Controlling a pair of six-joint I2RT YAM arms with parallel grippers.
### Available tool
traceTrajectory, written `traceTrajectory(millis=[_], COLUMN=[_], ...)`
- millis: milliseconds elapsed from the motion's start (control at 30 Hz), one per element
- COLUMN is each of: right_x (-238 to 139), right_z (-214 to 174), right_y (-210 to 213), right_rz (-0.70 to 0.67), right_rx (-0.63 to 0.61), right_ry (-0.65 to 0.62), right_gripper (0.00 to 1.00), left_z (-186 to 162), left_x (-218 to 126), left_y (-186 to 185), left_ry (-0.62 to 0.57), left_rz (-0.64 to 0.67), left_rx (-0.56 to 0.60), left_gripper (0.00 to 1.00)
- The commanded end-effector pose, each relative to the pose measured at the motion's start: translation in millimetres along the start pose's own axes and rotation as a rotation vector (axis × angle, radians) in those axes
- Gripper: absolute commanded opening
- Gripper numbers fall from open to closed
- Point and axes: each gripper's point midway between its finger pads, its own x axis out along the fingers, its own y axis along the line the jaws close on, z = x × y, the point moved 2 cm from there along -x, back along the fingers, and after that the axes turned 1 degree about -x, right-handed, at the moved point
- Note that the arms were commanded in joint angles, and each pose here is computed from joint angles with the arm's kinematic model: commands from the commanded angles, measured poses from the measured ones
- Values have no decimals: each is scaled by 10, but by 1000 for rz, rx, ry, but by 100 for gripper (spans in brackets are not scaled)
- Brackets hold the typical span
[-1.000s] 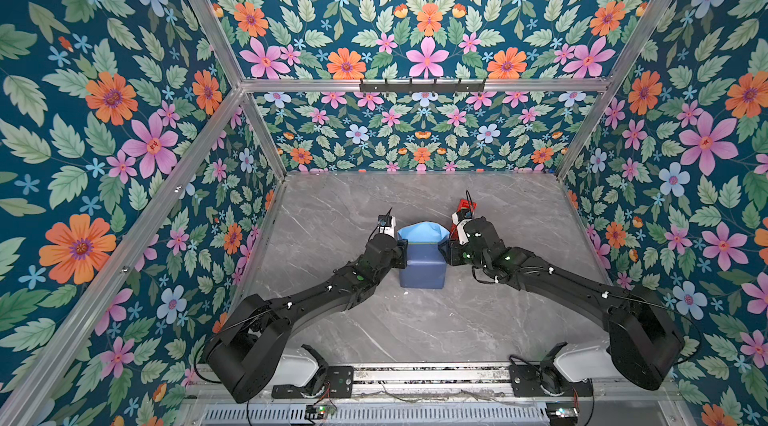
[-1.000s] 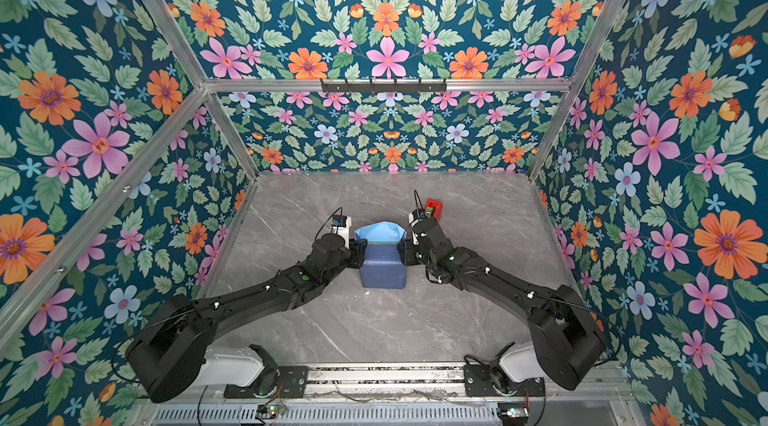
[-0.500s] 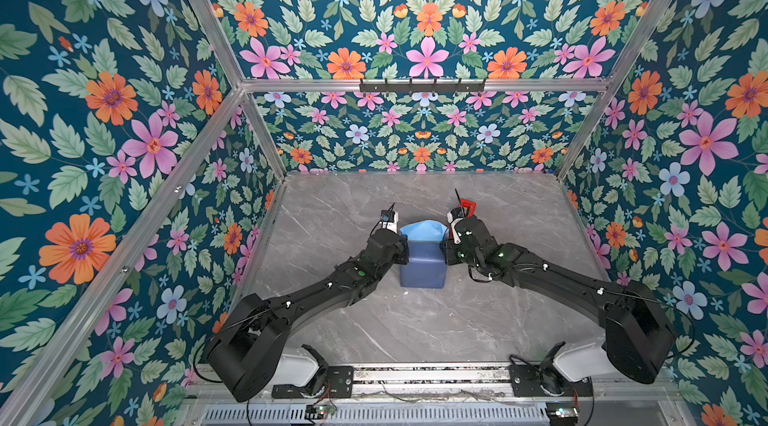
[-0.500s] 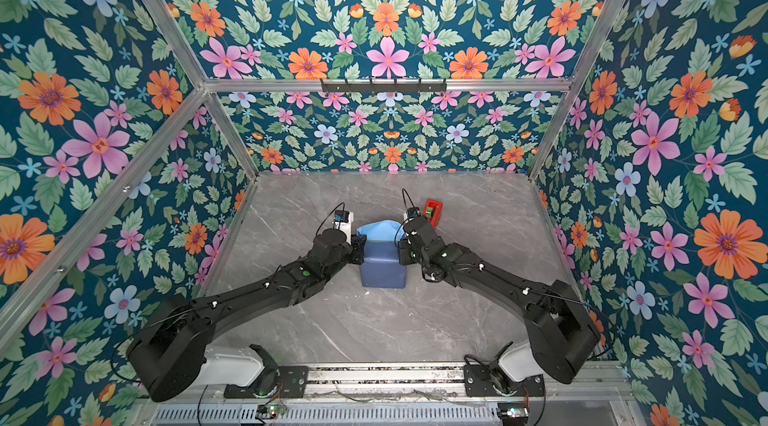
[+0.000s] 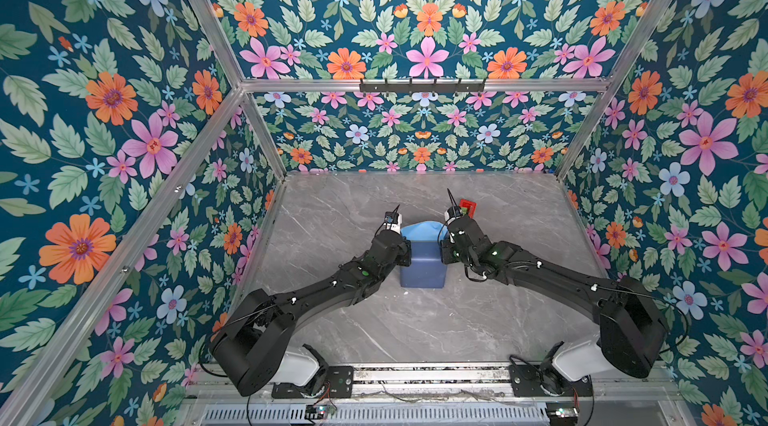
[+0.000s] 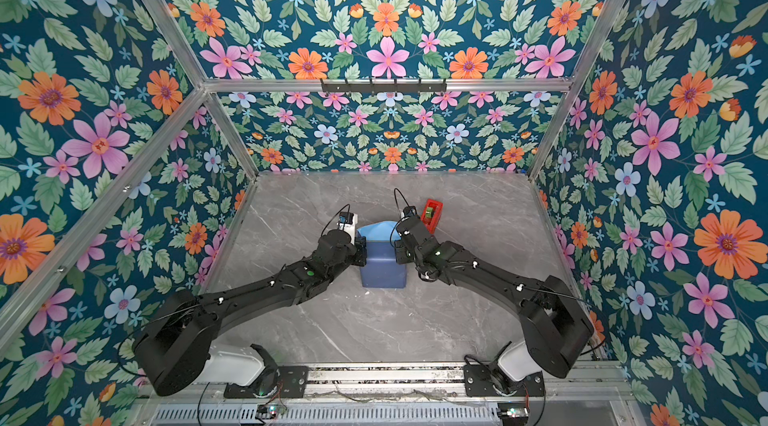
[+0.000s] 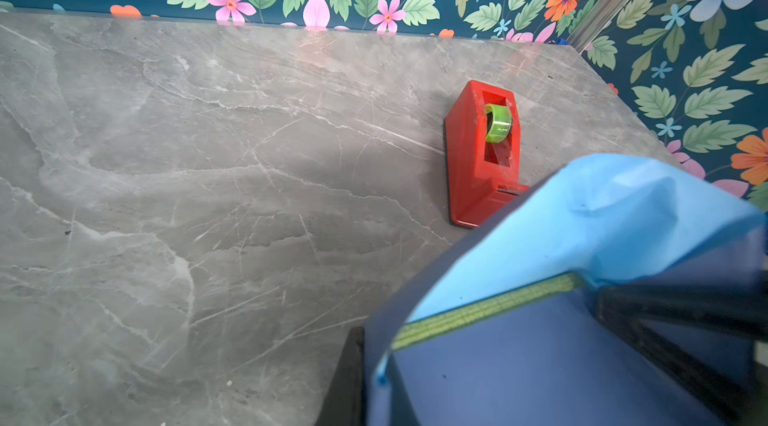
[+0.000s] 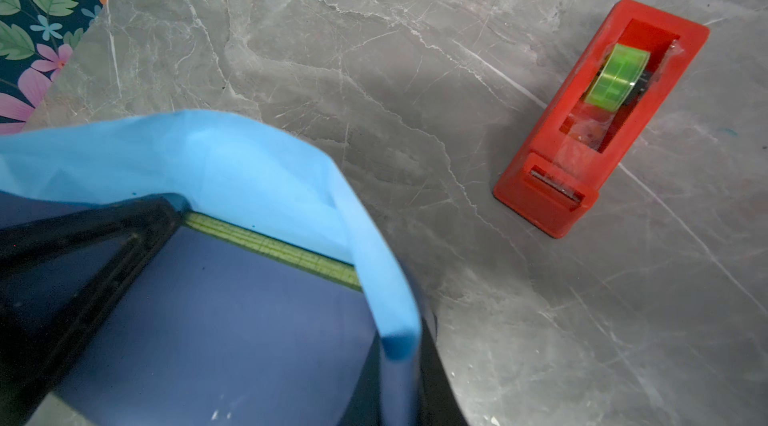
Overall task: Wrap the gift box in paper
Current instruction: 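Press the open paper end inward with both grippers above the box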
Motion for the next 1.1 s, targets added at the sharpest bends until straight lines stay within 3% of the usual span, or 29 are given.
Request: traceTrajectory(millis=[0,133,267,367,633,800,967,1067], right_x=[-1,-68,-58,-31,-73,-25,-42,-87], right_z=[-78,9,-11,-71,19,-44,-24,53], right_y=[-54,-27,-29,-43,-11,-39,-36,-12], right_rz=[-35,-23,-22,-24,-16,-31,-30,-21], right_rx=[1,5,5,7,7,1,7,12], right_ry=[40,15,20,34,13,35,31,11], right_gripper=[11,18,17,17,19,11,7,11], left_z=[19,62,140,167,30,74,82,84], left_x=[-7,-25,-67,-77,-22,-22,-15,-18], left_y=[13,3,16,27,44,10,-8,-9], left_ry=[-6,-15,-39,-48,-10,-17,-15,-16], left_rz=[13,10,23,32,31,18,13,12], left_rx=[14,12,8,8,21,22,27,26], left_gripper=[7,8,22,24,10,1,0,0])
